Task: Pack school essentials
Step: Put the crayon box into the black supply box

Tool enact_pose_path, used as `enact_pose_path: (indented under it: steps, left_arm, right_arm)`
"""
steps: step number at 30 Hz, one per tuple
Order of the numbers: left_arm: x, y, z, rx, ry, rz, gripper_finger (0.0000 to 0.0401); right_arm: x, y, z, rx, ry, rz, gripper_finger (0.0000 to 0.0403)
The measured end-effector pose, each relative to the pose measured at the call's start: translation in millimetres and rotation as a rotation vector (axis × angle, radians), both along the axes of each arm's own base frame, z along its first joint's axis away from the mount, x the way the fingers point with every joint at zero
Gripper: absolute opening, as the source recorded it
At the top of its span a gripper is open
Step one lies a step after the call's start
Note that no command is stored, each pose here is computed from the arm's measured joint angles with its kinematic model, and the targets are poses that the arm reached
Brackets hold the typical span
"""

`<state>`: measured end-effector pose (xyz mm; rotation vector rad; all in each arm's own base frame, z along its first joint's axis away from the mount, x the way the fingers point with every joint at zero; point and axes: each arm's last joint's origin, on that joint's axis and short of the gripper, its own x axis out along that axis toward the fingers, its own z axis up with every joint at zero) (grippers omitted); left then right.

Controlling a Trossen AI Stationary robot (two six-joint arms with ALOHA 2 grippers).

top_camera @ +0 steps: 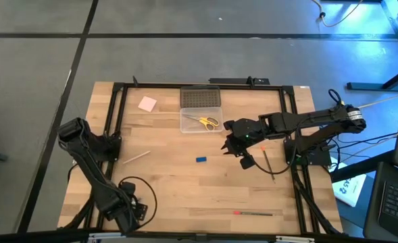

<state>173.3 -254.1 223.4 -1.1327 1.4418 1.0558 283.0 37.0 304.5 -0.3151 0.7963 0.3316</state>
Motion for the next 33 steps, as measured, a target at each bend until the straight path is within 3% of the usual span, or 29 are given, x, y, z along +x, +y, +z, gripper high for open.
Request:
enact_pose_path:
  steps: [22, 33]
  left_arm:
    - [6, -12, -32, 0.013, 0.075, 0.016, 0.0400]
    - [-3, -7, -66, -0.017, 0.059, 0.037, 0.0399]
  right_arm:
    - [0, 0, 0, 0.000, 0.000, 0.000, 0.0091]
    - [0, 0, 0, 0.000, 0.000, 0.000, 0.0091]
